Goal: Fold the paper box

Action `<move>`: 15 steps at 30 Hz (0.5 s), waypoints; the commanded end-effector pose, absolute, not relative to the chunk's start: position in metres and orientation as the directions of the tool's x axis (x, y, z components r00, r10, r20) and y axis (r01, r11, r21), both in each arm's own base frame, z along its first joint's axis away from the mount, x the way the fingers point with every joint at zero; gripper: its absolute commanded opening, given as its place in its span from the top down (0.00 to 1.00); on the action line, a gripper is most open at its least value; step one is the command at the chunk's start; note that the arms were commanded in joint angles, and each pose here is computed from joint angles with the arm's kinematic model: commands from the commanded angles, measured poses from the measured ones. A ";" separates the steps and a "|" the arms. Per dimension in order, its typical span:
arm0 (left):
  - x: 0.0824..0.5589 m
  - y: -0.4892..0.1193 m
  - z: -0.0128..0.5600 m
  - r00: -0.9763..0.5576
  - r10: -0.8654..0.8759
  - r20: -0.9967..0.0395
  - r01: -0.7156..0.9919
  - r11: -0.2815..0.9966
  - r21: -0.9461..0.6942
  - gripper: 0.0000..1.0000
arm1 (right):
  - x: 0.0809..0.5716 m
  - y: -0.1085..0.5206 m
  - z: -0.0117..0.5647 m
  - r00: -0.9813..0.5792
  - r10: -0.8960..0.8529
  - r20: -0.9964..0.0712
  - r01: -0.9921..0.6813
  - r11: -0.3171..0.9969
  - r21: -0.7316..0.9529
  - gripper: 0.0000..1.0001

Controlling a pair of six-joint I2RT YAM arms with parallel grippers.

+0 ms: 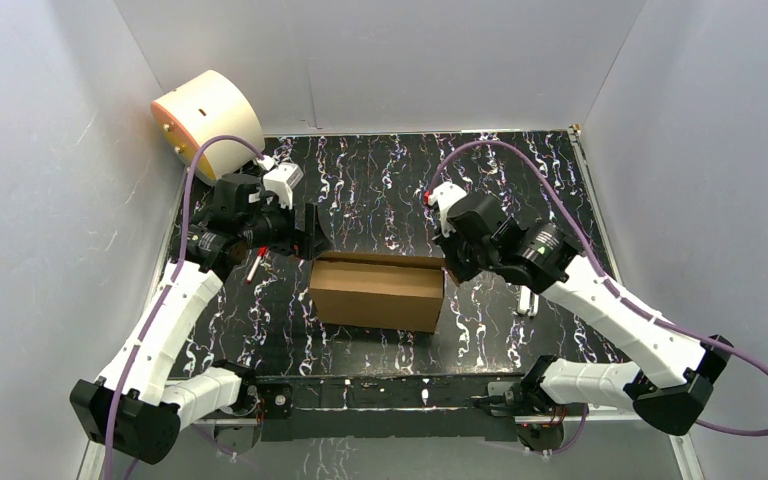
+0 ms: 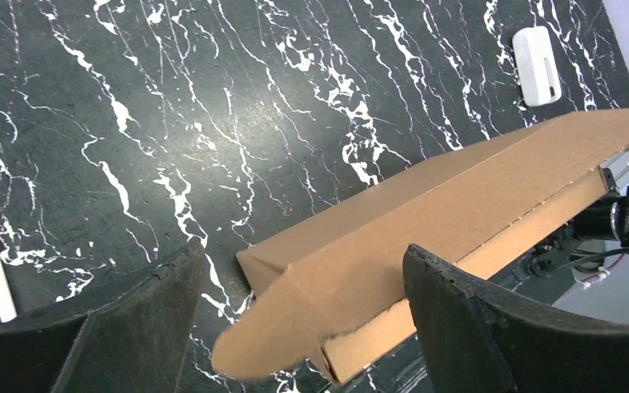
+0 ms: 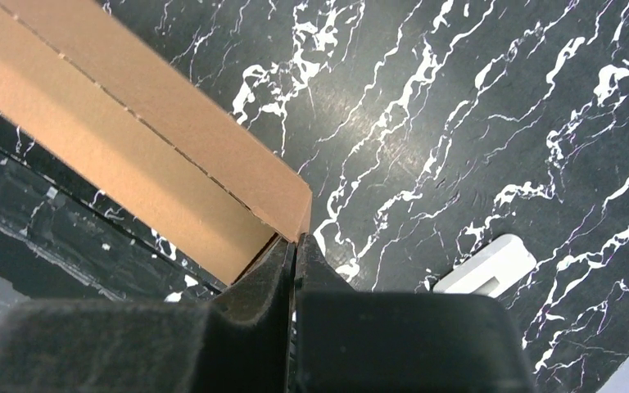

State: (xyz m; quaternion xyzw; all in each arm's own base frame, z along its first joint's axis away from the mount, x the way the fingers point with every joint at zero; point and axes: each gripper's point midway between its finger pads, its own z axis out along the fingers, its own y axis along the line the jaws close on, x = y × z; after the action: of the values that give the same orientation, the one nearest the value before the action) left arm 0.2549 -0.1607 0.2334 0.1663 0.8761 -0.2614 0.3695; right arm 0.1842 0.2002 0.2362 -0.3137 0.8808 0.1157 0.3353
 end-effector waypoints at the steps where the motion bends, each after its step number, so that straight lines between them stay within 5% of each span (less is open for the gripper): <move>1: 0.243 -0.168 0.247 -0.688 0.087 -0.720 0.504 0.772 -0.388 0.13 | 0.201 0.215 0.250 -0.540 -0.441 -0.716 -0.622 0.783 -0.013 0.96; 15: 0.248 -0.121 0.259 -0.570 0.155 -0.807 0.437 0.889 -0.139 0.11 | 0.213 0.205 0.257 -0.481 -0.491 -0.726 -0.619 0.777 -0.114 0.96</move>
State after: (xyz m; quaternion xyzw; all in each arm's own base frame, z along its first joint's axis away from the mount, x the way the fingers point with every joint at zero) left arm 0.2532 -0.1347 0.2496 0.1604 0.8770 -0.1973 0.4078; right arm 0.2039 0.2065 0.2361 -0.3275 0.8694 0.0897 0.3589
